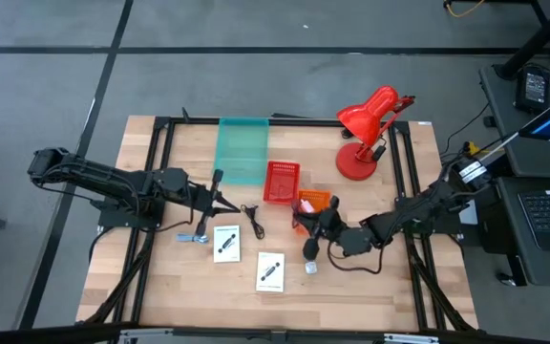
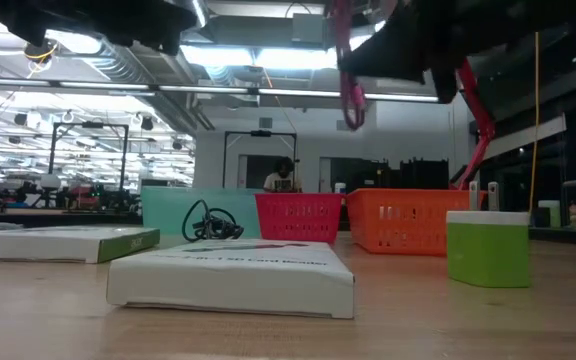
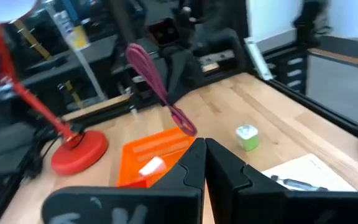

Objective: Pick and place items into bin
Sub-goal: Put the pink charger cable into the red basket

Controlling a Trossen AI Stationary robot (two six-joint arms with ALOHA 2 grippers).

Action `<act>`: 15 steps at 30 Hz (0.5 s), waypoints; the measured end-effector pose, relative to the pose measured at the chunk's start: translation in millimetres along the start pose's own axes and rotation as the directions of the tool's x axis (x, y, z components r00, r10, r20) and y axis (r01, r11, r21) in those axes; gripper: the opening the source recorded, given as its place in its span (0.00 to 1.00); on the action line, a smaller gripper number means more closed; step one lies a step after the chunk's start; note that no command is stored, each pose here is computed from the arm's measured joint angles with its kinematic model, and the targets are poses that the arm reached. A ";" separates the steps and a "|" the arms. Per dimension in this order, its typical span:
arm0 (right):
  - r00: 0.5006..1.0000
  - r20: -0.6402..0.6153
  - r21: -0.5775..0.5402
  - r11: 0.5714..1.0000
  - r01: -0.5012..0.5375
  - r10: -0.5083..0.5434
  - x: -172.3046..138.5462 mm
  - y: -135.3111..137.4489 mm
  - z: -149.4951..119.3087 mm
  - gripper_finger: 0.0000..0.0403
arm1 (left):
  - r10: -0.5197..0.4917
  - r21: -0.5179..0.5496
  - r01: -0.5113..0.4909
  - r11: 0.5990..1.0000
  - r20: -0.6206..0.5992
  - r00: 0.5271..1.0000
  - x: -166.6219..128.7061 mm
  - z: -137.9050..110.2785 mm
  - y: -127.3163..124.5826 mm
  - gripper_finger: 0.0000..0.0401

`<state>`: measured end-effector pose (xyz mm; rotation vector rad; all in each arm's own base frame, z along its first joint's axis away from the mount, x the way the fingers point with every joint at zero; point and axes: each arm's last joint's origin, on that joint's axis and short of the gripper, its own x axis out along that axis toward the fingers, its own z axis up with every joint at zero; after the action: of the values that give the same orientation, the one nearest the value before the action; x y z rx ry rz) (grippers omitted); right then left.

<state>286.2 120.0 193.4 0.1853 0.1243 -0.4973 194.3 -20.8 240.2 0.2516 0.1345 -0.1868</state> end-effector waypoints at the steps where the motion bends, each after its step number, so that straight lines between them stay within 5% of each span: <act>1: 1.000 -0.005 0.001 1.000 0.010 -0.010 3.4 -1.7 -1.8 0.00 | 0.018 -0.015 -0.018 1.000 -0.005 1.000 0.0 -0.1 0.5 0.01; 15: 0.976 -0.145 -0.030 0.987 0.159 -0.162 58.0 -13.3 25.0 0.00 | 0.068 -0.082 -0.070 0.994 -0.025 0.997 -0.1 -1.2 1.9 0.01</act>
<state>332.1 76.5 206.3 0.1945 0.2896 -0.6432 194.5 -18.7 239.5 0.1755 0.1553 -0.1091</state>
